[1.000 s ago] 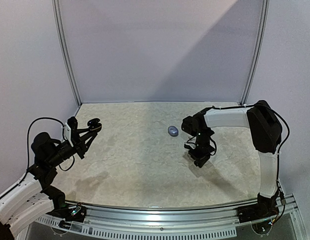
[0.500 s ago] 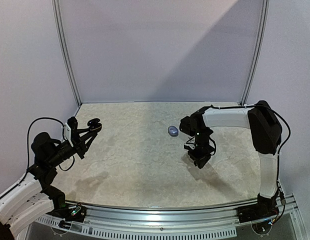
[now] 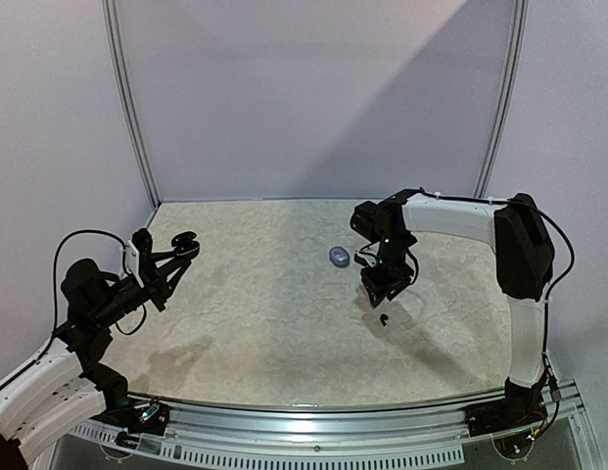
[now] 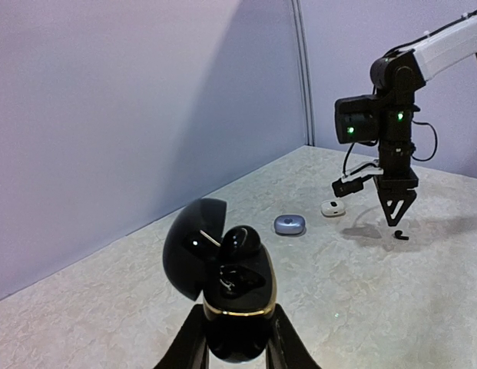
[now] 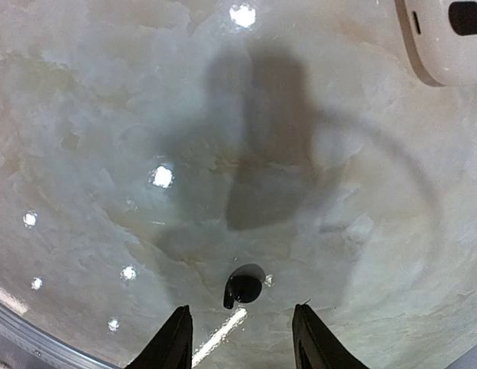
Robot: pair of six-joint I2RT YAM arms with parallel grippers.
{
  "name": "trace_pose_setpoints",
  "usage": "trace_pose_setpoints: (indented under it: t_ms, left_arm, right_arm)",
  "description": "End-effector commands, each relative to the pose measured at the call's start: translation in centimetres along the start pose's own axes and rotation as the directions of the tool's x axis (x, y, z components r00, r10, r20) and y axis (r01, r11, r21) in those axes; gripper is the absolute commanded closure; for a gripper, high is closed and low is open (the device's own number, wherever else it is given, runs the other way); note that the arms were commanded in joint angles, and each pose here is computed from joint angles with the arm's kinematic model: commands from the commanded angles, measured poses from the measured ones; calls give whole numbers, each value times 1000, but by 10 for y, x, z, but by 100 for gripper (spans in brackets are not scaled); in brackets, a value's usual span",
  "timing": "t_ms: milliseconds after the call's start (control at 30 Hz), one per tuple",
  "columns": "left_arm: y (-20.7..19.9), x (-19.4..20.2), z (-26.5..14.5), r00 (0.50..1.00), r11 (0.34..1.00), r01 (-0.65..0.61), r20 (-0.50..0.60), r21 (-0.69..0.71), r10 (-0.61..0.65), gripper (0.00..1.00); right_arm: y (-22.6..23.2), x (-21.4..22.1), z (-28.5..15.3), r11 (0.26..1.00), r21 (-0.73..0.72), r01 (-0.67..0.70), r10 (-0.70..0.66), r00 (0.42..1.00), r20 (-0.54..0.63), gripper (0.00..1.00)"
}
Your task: Insert the wireless bluetooth earbuds into the charging case
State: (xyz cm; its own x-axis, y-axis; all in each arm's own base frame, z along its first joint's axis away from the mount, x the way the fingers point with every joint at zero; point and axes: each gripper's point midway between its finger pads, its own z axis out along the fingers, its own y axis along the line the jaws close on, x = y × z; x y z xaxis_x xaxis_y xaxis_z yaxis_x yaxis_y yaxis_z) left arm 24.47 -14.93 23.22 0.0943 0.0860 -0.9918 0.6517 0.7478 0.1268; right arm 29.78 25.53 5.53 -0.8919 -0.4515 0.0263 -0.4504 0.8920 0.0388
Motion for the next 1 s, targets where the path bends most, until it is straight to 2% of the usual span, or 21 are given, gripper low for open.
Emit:
trace_pose_setpoints:
  t_ms: [0,167,467,633,833,900,967]
  left_arm:
    - [1,8,-1,1000,1000,2,-18,-1,-2,100]
    - [1,8,-1,1000,1000,1,-18,-2,-2,100]
    - [1,8,-1,1000,1000,0,-18,-2,-1,100]
    - [1,8,-1,1000,1000,0,-18,-2,0,100]
    - [1,8,-1,1000,1000,1,-18,-2,-1,100]
    - [1,8,-1,1000,1000,1,-18,-3,-1,100]
    - [1,8,-1,1000,1000,0,-18,-2,0,100]
  right_arm:
    - [-1,-2,18,999,-7,-43,43,999,-16,54]
    - [-3,6,31,998,4,-63,63,996,-62,64]
    - [-5,17,47,997,12,-77,78,991,-113,65]
    - [-6,18,50,997,15,-79,81,990,-117,75]
    - [-6,21,51,996,19,-83,84,988,-128,76]
    - [-6,22,52,996,18,-84,86,987,-133,80]
    - [-5,22,51,996,11,-85,86,987,-133,89]
